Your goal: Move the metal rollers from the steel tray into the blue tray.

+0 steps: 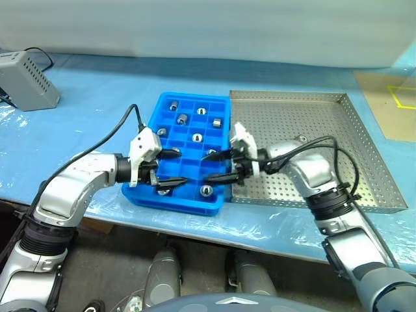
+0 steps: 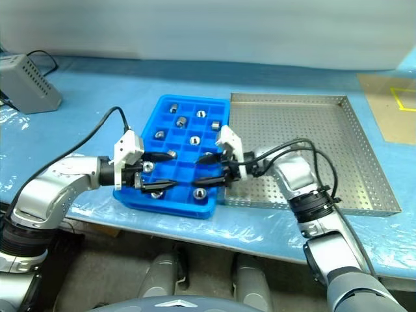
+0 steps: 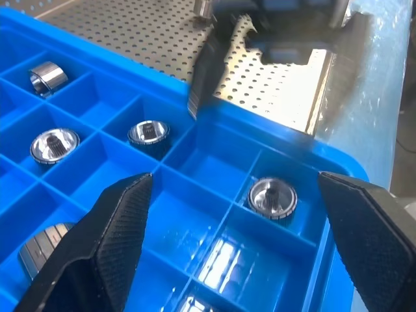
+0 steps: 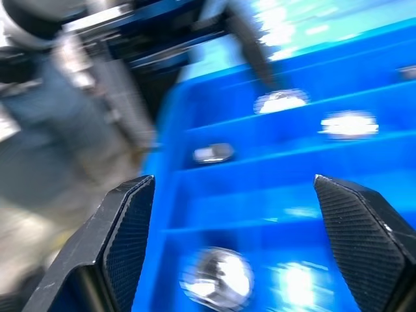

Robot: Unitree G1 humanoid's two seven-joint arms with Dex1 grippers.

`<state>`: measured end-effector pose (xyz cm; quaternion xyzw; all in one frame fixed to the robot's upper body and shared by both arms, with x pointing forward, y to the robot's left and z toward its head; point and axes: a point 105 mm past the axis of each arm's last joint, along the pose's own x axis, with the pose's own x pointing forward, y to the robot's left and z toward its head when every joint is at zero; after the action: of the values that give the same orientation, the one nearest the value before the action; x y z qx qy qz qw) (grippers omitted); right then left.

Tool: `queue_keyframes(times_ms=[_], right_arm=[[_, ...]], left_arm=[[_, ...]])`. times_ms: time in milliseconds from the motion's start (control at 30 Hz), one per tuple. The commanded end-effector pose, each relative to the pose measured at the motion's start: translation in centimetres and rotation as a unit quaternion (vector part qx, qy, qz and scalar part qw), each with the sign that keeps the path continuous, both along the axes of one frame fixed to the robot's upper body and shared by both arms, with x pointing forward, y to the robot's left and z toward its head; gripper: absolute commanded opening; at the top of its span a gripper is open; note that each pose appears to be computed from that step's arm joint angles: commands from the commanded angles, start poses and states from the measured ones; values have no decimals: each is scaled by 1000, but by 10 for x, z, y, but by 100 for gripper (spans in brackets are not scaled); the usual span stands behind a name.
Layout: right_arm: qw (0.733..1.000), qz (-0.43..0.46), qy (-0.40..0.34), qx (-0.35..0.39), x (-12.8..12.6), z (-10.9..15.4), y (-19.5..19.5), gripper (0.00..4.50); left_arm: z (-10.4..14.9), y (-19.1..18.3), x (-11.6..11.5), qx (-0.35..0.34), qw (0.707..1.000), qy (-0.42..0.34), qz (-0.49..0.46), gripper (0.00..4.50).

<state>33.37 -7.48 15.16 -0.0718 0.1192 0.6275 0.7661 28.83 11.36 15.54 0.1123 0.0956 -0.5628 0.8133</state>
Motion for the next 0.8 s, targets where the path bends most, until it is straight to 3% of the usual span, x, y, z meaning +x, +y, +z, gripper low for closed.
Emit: queue_keyframes(times_ms=[33, 300, 467, 800], right_arm=[[990, -118, -72, 4, 37, 32, -54, 404], [947, -295, -114, -61, 71, 26, -153, 404], [940, -330, -83, -18, 76, 19, -163, 404], [901, -420, -83, -74, 86, -17, -191, 404]], left_arm=[[21, -3, 8, -33, 999, -27, 18, 428], [8, -5, 21, -37, 999, -25, 10, 428], [3, -4, 29, -32, 999, -29, 8, 428], [-6, -2, 28, -22, 999, -27, 6, 428]])
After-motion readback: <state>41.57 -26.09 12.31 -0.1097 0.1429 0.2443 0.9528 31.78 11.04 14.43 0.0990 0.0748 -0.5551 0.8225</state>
